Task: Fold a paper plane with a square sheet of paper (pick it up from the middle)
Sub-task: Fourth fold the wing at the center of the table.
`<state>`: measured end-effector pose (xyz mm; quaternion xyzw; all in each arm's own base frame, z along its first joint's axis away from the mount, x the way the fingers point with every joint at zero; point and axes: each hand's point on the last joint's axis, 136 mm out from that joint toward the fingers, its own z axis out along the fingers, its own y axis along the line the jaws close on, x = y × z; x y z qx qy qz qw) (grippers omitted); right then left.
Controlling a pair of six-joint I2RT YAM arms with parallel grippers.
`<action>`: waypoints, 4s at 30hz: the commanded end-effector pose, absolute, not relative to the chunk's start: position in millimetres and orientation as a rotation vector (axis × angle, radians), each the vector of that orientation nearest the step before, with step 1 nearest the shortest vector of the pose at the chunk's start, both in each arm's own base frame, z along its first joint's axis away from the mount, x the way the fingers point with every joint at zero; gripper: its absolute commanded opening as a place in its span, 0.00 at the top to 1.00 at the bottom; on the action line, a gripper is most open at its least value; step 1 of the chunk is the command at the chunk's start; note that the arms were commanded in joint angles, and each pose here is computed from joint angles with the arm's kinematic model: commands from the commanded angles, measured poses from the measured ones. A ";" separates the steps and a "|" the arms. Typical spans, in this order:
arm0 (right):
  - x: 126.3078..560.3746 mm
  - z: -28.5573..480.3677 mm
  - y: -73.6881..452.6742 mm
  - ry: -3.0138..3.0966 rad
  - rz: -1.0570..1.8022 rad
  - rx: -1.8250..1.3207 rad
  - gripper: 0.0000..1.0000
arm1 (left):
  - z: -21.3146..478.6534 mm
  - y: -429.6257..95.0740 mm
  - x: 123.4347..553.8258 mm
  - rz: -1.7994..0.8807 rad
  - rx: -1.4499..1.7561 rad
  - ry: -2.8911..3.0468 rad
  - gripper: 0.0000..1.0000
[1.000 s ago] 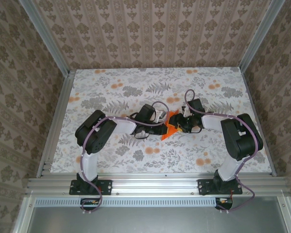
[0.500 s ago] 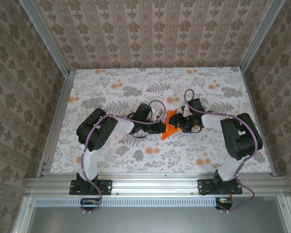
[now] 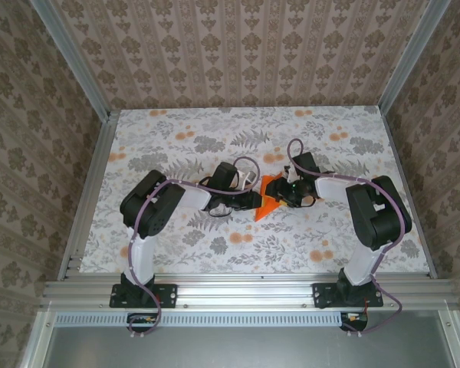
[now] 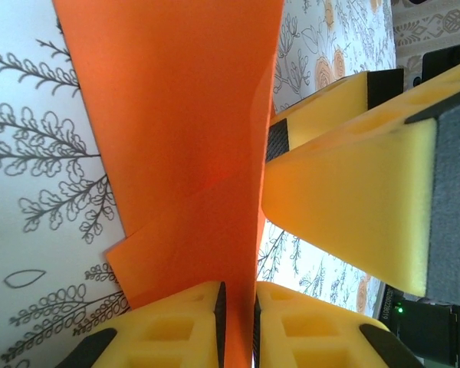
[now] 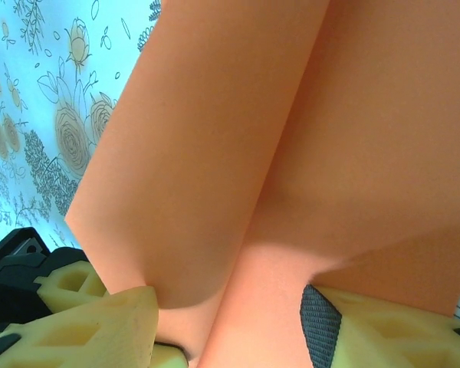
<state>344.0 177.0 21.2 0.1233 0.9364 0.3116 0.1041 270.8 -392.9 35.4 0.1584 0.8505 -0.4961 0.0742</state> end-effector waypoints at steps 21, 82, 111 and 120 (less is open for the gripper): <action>298.3 -48.6 129.5 3.009 0.425 0.475 0.45 | 53.1 -377.8 281.7 -1.453 0.415 2.508 0.76; 279.1 -56.9 107.6 3.044 -0.067 0.641 0.45 | 50.8 -363.1 287.3 -1.356 0.303 2.528 0.68; 294.8 -30.0 135.2 2.927 0.439 0.735 0.47 | 31.6 -395.4 280.2 -1.226 0.655 2.480 0.66; 305.9 -9.3 149.3 2.866 0.672 0.701 0.45 | 28.3 -395.4 289.9 -1.095 0.705 2.461 0.67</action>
